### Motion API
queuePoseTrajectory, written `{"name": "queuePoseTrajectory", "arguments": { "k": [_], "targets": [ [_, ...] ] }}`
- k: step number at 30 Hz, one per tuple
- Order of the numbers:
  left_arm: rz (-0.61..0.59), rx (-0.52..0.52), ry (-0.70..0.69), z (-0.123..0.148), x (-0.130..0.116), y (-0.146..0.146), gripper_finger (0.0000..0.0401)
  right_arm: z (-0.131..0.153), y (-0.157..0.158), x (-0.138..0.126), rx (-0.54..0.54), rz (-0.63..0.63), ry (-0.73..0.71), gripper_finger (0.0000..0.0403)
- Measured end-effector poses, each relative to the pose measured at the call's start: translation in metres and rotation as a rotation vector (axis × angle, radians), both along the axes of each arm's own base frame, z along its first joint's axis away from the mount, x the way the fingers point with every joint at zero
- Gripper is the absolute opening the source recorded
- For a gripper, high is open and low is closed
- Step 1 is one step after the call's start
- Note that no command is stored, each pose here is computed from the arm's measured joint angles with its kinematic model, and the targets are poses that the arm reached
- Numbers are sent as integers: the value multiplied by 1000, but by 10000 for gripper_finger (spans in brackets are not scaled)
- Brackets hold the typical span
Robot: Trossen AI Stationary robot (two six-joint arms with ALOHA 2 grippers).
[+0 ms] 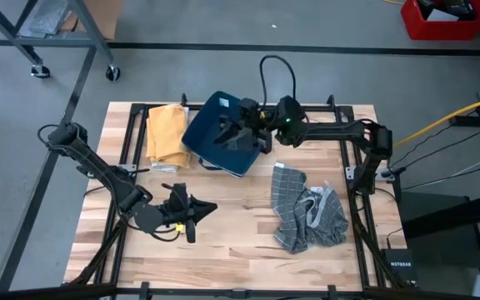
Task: Fold towel
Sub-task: Fold the gray patterned towel
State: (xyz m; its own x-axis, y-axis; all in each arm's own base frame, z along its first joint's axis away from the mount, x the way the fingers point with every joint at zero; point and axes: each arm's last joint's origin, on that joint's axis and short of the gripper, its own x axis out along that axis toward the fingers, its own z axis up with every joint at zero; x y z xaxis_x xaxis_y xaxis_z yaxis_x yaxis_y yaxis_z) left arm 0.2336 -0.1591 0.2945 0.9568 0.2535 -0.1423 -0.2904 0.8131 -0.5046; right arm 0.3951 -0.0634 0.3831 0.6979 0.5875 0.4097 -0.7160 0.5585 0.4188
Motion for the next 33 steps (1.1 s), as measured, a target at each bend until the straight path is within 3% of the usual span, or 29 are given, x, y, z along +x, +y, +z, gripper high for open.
{"name": "queuePoseTrajectory", "arguments": {
  "k": [6,12,17,23,28,33],
  "targets": [
    [30,6,27,-13,8,-3,13,-10,-20,-39,-5,-99,33,161],
    [91,-30,60,-33,26,1,13,-12,-17,-100,-45,-263,126,161],
    [93,-26,87,-56,48,4,23,-14,7,-156,-94,-361,305,161],
    [-39,-93,51,-94,86,3,82,-9,46,-213,-134,-444,457,161],
    [-81,-207,10,-129,110,1,134,-12,68,-236,-135,-461,549,161],
    [-106,-351,43,-157,129,-2,158,-28,86,-237,-167,-467,714,161]
  ]
}}
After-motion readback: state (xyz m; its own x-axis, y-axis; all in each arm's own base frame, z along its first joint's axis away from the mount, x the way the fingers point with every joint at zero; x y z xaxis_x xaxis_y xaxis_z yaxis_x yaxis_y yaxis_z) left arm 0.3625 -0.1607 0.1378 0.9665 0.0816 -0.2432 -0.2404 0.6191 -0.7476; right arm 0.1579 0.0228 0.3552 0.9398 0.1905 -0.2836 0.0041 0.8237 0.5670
